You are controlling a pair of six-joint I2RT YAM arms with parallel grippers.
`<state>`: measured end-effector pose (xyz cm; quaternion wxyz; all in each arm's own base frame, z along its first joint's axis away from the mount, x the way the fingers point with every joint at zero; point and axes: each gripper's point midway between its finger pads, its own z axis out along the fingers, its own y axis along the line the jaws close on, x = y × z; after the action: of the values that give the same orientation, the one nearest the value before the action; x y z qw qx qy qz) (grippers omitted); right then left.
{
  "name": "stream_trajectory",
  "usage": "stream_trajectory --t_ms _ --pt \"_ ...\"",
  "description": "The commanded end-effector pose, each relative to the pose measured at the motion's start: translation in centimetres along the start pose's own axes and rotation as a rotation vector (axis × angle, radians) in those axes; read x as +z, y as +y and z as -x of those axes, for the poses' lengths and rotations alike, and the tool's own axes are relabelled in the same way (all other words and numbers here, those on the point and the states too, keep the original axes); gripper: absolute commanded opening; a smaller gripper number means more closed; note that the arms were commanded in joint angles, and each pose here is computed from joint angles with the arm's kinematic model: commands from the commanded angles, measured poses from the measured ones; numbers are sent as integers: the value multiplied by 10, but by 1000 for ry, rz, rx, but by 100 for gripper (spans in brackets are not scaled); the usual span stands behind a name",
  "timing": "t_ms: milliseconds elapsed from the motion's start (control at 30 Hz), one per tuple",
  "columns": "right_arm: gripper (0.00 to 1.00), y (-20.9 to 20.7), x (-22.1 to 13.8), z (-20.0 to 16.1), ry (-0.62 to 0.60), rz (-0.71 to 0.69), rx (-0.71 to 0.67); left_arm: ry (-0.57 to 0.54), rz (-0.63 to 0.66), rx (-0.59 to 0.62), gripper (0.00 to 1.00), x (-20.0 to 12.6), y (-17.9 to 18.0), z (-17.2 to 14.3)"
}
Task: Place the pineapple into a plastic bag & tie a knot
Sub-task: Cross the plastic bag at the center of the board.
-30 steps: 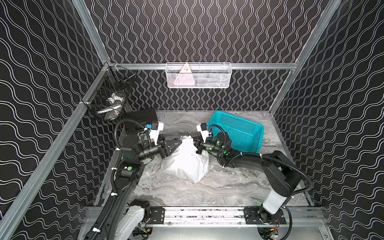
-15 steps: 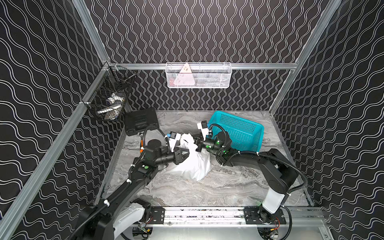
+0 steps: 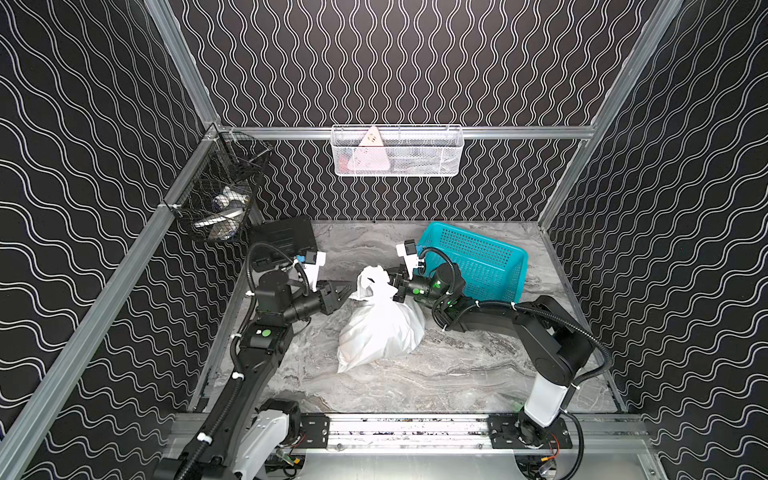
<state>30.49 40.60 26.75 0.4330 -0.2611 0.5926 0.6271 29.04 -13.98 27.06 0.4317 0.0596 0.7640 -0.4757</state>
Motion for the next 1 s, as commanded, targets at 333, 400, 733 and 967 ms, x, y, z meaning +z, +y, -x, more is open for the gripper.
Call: stream_trajectory --t_ms 333,400,733,967 --pt "0 17 1 16 -40 55 -44 81 -132 -24 48 34 -6 -7" --pt "0 18 0 16 -38 56 -43 99 -140 -16 44 42 -5 -8" --pt "0 18 -2 13 -16 42 -41 104 -171 20 15 50 -8 2" --pt "40 1 -19 16 -15 -95 -23 159 -189 42 0 48 -9 -8"
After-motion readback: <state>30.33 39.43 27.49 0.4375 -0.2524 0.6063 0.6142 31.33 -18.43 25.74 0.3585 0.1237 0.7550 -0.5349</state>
